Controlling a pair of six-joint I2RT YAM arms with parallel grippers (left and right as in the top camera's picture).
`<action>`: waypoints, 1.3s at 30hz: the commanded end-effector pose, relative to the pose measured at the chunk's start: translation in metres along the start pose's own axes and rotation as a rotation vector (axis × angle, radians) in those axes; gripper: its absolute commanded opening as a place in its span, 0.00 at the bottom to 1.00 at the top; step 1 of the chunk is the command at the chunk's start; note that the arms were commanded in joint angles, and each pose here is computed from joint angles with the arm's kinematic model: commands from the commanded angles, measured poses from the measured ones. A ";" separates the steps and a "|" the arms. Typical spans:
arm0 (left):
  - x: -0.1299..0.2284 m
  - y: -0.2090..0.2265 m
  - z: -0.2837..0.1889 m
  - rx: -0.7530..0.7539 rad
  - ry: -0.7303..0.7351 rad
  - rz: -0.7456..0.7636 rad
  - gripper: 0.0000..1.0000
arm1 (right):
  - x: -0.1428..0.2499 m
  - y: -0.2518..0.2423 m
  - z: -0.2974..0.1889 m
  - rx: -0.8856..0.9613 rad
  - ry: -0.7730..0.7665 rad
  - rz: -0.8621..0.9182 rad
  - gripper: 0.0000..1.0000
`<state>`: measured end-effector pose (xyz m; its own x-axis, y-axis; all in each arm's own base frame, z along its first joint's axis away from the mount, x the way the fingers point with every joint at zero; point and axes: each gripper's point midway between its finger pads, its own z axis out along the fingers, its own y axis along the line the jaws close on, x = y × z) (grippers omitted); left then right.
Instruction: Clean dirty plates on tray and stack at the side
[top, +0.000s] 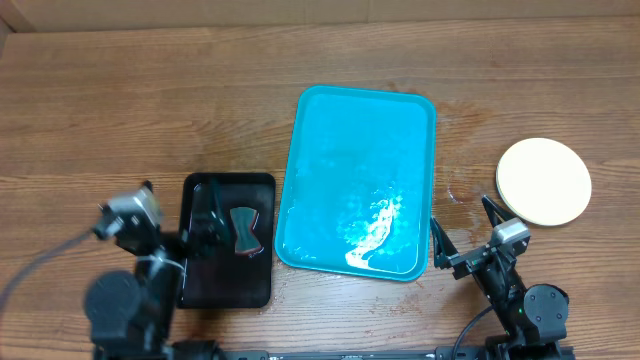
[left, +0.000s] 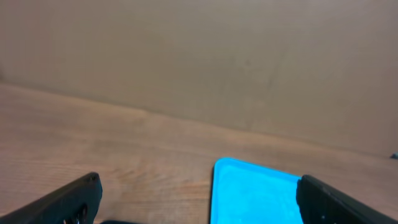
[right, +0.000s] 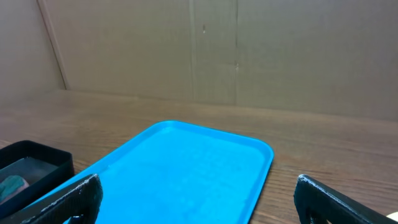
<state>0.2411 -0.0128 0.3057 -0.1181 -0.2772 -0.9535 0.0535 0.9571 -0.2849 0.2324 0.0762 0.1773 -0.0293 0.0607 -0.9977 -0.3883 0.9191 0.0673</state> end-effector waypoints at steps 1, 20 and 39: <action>0.028 -0.007 -0.005 0.094 -0.048 0.051 1.00 | 0.001 -0.001 0.000 0.002 -0.005 0.002 1.00; 0.141 0.031 0.019 0.069 -0.023 0.046 1.00 | 0.001 -0.001 0.000 0.001 -0.005 0.002 1.00; 0.142 0.031 0.019 0.067 -0.020 0.046 1.00 | 0.001 -0.001 0.000 0.001 -0.005 0.002 1.00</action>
<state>0.2451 -0.0229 0.1595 -0.1003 -0.2506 -0.9629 0.1197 0.9577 -0.2617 0.2324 0.0763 0.1774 -0.0291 0.0610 -0.9977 -0.3886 0.9189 0.0676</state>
